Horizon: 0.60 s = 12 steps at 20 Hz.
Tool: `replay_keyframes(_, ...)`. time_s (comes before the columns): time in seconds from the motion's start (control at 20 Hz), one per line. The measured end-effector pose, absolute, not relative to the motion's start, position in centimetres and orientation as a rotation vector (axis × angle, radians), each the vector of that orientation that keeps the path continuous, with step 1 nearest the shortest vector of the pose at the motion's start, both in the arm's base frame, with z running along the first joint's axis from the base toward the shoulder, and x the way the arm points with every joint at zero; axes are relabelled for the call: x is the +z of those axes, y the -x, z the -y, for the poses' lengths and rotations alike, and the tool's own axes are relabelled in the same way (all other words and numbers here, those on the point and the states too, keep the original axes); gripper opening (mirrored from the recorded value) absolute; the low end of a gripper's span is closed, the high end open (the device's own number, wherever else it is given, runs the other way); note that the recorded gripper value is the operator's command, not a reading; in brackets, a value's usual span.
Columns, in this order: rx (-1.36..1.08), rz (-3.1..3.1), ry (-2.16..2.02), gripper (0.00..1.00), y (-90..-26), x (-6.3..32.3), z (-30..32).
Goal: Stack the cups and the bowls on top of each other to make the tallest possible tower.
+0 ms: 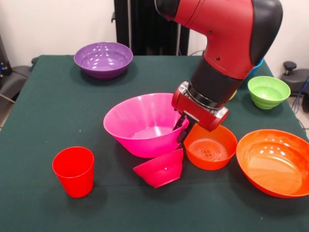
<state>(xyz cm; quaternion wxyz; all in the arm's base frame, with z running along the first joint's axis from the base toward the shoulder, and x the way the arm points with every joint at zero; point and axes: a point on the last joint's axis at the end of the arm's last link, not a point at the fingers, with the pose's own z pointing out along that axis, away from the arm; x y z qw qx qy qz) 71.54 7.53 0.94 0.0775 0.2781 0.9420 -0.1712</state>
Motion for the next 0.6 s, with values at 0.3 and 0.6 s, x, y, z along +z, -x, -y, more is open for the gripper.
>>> replay_keyframes(0.3, -0.476, -2.796, -0.841, 0.00, -72.5, 3.2, -7.9)
replay_keyframes(0.6, -0.445, -2.779, -0.851, 0.00, -73.0, 4.9, -8.2)
